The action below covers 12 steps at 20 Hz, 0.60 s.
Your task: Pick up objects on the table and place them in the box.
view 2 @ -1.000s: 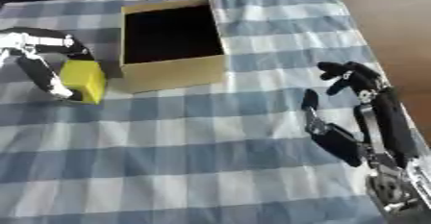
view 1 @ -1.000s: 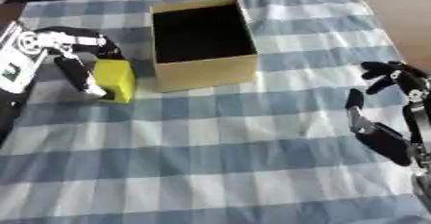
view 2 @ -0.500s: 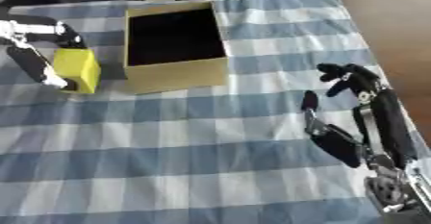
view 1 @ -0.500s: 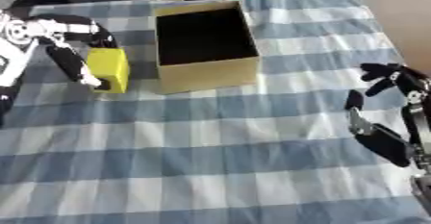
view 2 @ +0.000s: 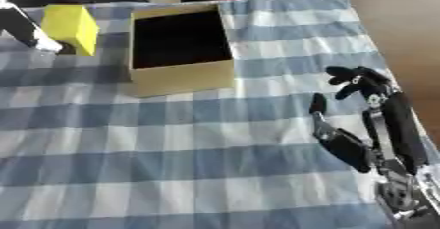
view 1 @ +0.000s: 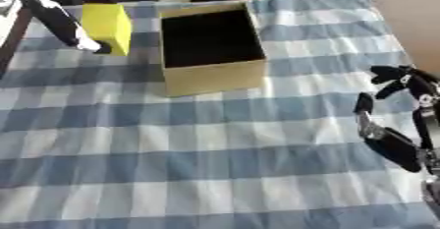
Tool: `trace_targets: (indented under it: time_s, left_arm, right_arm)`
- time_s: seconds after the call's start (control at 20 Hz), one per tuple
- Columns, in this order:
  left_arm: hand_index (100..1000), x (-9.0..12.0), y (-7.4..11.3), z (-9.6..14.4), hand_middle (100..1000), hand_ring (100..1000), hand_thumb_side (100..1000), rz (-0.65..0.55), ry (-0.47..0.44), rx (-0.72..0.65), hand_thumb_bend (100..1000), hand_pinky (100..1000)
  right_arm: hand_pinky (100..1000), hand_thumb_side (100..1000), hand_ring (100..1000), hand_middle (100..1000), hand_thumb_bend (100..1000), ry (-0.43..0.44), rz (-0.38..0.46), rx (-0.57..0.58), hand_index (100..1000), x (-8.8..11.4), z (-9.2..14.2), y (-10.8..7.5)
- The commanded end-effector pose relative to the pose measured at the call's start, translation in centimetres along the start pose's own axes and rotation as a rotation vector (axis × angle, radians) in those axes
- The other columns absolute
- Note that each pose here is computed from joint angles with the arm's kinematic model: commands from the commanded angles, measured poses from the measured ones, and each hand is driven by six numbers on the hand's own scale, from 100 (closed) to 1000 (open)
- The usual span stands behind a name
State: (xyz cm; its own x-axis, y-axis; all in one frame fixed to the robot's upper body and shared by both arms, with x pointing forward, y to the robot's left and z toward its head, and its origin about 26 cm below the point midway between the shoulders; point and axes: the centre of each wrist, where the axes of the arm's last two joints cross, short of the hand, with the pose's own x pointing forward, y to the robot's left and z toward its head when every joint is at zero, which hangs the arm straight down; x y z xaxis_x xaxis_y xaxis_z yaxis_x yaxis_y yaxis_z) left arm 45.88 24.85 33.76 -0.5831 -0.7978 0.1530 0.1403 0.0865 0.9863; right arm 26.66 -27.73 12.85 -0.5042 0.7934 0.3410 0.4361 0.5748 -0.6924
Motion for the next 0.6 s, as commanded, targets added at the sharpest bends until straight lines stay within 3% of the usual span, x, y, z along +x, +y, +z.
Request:
trace_targets:
  time_s: [0.05, 0.3, 0.6]
  left_arm:
    - [588, 1.5, 2.4, 0.3, 418, 594, 100, 0.005, -0.065, 0.16, 159, 841]
    - [600, 3.2, 2.2, -1.1, 415, 587, 100, 0.093, -0.185, 0.298, 100, 853]
    - [616, 3.5, 1.2, -2.4, 423, 591, 100, 0.161, -0.263, 0.322, 100, 865]
  right_arm:
    - [875, 415, 508, 597, 100, -0.035, 0.015, -0.01, 799, 0.1, -0.7, -0.8]
    - [877, 414, 507, 597, 100, -0.048, 0.01, -0.014, 801, 0.4, -1.1, -0.7]
    - [878, 414, 506, 596, 100, -0.071, 0.003, -0.019, 802, 0.6, -1.8, -0.8]
